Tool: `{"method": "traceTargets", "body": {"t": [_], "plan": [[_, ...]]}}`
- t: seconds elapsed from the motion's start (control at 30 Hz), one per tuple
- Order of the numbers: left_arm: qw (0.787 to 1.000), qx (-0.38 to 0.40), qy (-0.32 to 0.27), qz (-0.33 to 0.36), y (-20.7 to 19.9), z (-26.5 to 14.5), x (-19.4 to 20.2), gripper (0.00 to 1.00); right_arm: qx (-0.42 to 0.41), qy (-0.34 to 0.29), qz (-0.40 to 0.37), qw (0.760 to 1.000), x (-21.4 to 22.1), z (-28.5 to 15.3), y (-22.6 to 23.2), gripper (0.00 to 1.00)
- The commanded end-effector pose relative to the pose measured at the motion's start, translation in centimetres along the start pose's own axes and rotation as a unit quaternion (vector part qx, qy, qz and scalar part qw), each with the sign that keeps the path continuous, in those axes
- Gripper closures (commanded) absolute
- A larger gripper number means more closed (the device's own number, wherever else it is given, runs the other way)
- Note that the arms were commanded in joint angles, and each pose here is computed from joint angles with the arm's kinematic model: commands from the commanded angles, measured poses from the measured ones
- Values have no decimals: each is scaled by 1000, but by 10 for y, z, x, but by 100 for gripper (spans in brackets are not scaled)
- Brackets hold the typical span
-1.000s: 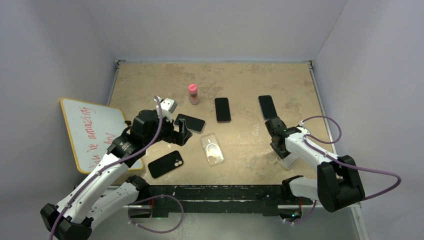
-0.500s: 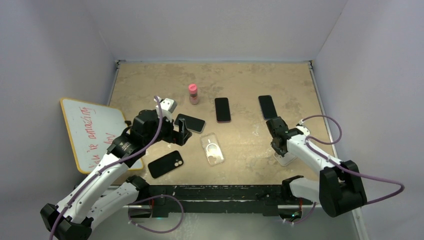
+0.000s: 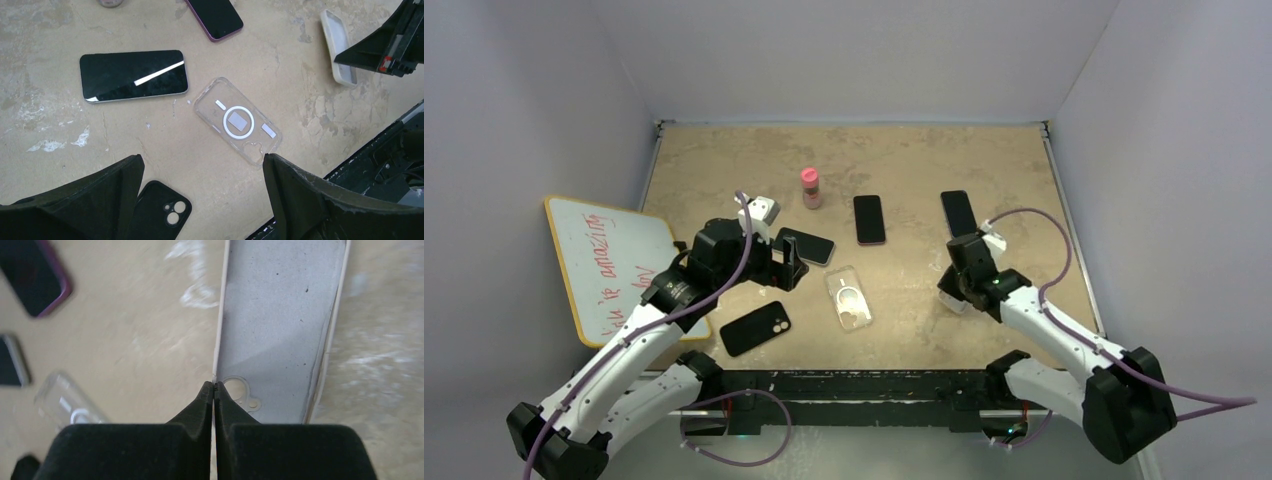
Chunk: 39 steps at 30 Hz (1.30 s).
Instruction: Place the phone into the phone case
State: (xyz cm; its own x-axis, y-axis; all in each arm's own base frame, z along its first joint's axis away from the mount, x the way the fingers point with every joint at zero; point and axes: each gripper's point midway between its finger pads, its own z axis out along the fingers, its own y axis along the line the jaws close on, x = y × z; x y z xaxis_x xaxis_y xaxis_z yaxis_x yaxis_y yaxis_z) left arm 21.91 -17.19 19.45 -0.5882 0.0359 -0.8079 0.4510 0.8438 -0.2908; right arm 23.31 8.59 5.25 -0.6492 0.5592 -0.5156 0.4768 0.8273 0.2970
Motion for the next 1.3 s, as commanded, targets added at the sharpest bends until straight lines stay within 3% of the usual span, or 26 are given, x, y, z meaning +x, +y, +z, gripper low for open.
{"method": "traceTargets", "body": {"t": [0.0,0.17,0.27,0.47,0.6,0.73,0.87,0.97,1.07,1.27], "plan": [[1000,-7,-4,-9,2,1,-3,7,-154,30,-103,982,29,-20,64,100],[1000,-6,-1,-10,2,3,-1,7,-178,39,-169,969,46,-22,80,100],[1000,7,6,-6,-2,5,1,7,-193,82,-225,952,65,-15,88,100],[1000,23,6,2,-8,5,0,7,-144,88,-294,941,77,-7,80,98],[1000,13,-6,2,-5,2,-4,7,-159,67,-275,946,69,-15,86,80],[1000,1,-10,-1,-1,1,-6,8,-179,45,-259,948,56,-26,101,56],[999,-28,-26,-7,7,-6,-14,10,-234,28,-275,932,48,-36,133,39],[998,-45,-51,-9,13,-16,-22,6,-275,13,-291,916,43,-41,161,17],[996,-51,-73,-12,14,-25,-29,4,-302,-4,-306,903,36,-41,189,4],[991,-51,-124,-13,13,-43,-45,3,-341,-26,-387,856,27,-32,245,1]]}}
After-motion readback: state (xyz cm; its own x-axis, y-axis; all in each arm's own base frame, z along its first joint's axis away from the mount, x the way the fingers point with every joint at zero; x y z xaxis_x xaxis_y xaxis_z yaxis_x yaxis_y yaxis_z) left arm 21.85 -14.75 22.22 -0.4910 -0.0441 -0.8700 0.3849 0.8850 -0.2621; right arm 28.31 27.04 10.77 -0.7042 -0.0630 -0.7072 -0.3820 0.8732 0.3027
